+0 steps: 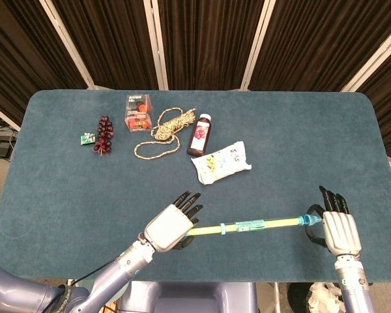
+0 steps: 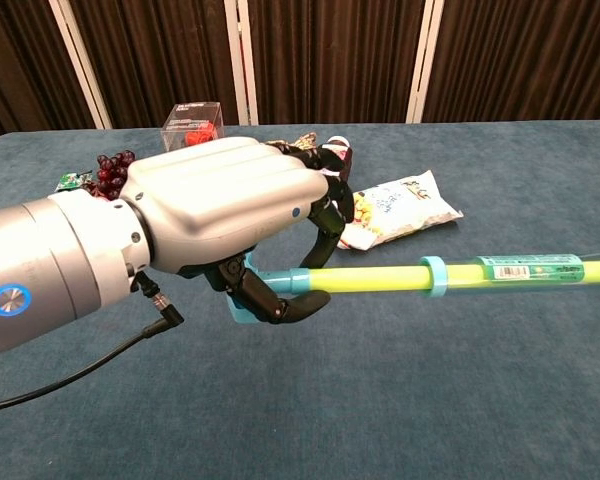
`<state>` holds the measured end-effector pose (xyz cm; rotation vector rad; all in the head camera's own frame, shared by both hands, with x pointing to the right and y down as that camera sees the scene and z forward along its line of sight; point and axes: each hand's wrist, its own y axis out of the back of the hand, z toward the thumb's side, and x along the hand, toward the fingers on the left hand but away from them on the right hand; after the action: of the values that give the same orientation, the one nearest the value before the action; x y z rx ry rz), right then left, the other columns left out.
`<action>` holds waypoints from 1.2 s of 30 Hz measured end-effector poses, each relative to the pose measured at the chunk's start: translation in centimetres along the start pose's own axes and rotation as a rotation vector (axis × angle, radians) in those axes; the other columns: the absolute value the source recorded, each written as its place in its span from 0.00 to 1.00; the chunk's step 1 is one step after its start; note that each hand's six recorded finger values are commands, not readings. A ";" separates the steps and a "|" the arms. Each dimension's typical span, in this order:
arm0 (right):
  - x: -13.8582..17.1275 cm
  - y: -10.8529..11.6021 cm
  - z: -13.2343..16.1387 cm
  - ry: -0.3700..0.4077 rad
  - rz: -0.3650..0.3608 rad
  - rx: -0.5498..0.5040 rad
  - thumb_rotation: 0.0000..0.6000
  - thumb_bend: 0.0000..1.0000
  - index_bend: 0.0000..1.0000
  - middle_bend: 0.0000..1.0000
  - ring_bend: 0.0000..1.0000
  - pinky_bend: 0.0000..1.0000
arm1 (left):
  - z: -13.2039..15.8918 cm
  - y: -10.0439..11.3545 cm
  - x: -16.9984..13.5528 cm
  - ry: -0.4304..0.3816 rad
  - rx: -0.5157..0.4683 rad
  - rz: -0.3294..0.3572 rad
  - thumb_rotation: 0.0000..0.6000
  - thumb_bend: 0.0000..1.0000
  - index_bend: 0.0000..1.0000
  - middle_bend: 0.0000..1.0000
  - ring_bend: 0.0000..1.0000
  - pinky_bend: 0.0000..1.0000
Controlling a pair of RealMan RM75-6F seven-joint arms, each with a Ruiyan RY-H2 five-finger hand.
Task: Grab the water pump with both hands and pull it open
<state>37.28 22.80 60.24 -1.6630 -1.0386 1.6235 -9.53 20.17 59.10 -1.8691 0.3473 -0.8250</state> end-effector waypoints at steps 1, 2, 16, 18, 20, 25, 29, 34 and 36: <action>0.0 0.0 0.0 0.002 0.000 -0.002 1.00 0.38 0.46 0.03 0.00 0.00 | 0.0 0.0 0.0 0.000 0.000 0.000 1.00 0.45 0.64 0.19 0.02 0.11; 0.0 0.0 0.1 0.003 0.000 -0.002 1.00 0.38 0.46 0.03 0.00 0.00 | 0.0 0.0 0.0 0.000 -0.001 -0.001 1.00 0.45 0.63 0.19 0.02 0.11; 0.2 0.0 0.3 0.017 -0.002 -0.006 1.00 0.40 0.60 0.07 0.00 0.00 | 0.0 -0.1 0.2 0.003 -0.003 0.001 1.00 0.45 0.63 0.19 0.02 0.11; 0.1 0.0 0.2 0.016 -0.007 -0.008 1.00 0.41 0.63 0.07 0.00 0.00 | 0.0 -0.1 0.2 0.003 -0.002 0.001 1.00 0.45 0.64 0.19 0.02 0.11; 0.0 0.1 0.2 0.013 -0.011 -0.010 1.00 0.41 0.65 0.08 0.00 0.00 | -0.1 -0.1 0.2 0.003 -0.002 0.000 1.00 0.45 0.64 0.19 0.02 0.11; -0.2 0.5 -0.1 0.002 -0.023 -0.009 1.00 0.41 0.71 0.10 0.01 0.00 | -0.3 -0.1 0.0 0.005 0.003 -0.001 1.00 0.45 0.64 0.19 0.02 0.11; -0.3 0.6 -0.3 -0.003 -0.029 -0.004 1.00 0.41 0.74 0.11 0.01 0.00 | -0.4 0.0 -0.1 0.008 0.002 0.001 1.00 0.45 0.64 0.19 0.02 0.11; -0.4 0.9 -0.6 -0.013 -0.037 -0.001 1.00 0.41 0.76 0.12 0.02 0.00 | -0.6 0.0 -0.2 0.010 0.001 0.000 1.00 0.45 0.64 0.19 0.02 0.11; -0.5 1.0 -0.7 -0.018 -0.040 0.000 1.00 0.41 0.77 0.13 0.02 0.00 | -0.7 -0.1 -0.3 0.012 0.004 -0.003 1.00 0.45 0.64 0.19 0.02 0.11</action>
<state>38.16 21.89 59.72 -1.6198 -1.0742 1.6156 -10.24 19.87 59.25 -1.8622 0.3508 -0.8386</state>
